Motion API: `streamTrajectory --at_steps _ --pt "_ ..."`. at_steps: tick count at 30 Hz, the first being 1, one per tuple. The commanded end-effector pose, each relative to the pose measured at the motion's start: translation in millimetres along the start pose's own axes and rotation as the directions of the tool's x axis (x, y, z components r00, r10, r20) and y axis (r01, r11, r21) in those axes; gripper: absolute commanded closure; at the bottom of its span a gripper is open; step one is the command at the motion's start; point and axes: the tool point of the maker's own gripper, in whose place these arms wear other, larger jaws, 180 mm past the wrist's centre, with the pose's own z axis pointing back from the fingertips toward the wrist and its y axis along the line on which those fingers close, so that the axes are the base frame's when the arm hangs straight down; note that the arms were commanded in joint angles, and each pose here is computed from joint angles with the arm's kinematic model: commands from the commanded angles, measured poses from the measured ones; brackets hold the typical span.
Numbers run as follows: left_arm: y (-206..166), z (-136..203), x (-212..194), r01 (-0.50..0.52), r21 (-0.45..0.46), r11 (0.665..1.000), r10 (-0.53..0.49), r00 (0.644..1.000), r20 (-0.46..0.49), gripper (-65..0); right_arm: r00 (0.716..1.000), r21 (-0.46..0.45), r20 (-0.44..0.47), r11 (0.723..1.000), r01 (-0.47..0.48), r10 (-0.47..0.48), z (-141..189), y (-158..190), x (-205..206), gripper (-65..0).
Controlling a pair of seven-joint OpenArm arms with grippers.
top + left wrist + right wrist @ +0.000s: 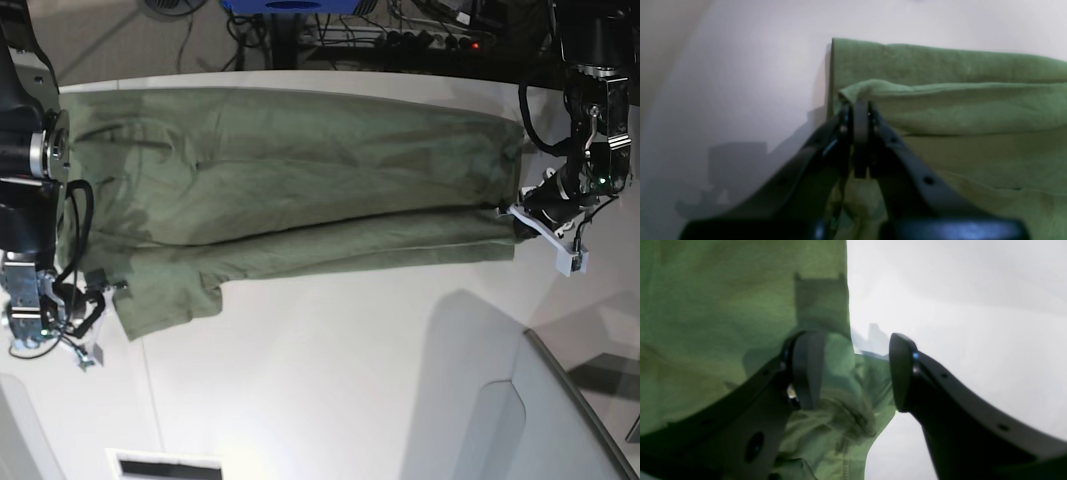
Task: Layout the t-shirt on the table in an organized manner, then fold the t-shirt properly
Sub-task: 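Hold both edges and pull them apart to smooth the folded shirt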
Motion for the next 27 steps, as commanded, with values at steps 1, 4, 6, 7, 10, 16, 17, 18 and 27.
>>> streamTrajectory --at_steps 1,4,6,7,10,16,17,18,27 --pt "4.3 5.3 20.5 0.014 0.006 1.0 -0.015 0.999 0.053 0.0 0.999 -0.025 0.041 1.0 0.014 -0.013 10.0 -12.9 16.6 -33.2" --pt "4.9 5.5 20.0 0.015 0.007 1.0 -0.016 0.999 0.051 0.0 1.0 -0.023 0.023 1.0 0.014 -0.013 8.8 -12.0 11.7 -34.5" --pt "4.5 5.3 19.7 0.016 0.006 1.0 -0.017 0.999 0.05 0.0 1.0 -0.023 0.02 1.0 0.014 -0.014 8.5 -11.8 11.0 -34.7" --pt "4.5 5.3 19.7 0.016 0.006 1.0 -0.017 0.999 0.05 0.0 1.0 -0.02 0.013 1.0 0.015 -0.014 7.0 -10.7 8.1 -34.7" --pt "4.5 5.3 19.7 0.016 0.006 1.0 -0.017 0.999 0.05 0.0 1.0 -0.011 -0.006 1.0 0.018 -0.018 2.9 -7.9 0.5 -34.5" --pt "4.6 5.4 19.0 0.016 0.006 1.0 -0.017 0.999 0.049 0.0 0.997 0.008 -0.007 0.997 0.073 -0.073 -0.6 -7.6 -10.0 -27.9" --pt "4.6 5.4 19.0 0.016 0.006 1.0 -0.017 0.999 0.049 0.0 0.996 0.013 -0.003 0.996 0.09 -0.09 -0.5 -8.7 -11.0 -22.2" --pt "4.6 5.4 19.0 0.016 0.006 1.0 -0.017 0.999 0.049 0.0 0.995 0.015 -0.001 0.995 0.102 -0.102 -0.6 -9.3 -12.0 -15.8" --pt "4.8 5.4 17.9 0.016 0.006 1.0 -0.017 0.999 0.046 0.0 0.996 0.009 0.002 0.996 0.093 -0.093 0.8 -11.2 -10.6 -4.4"
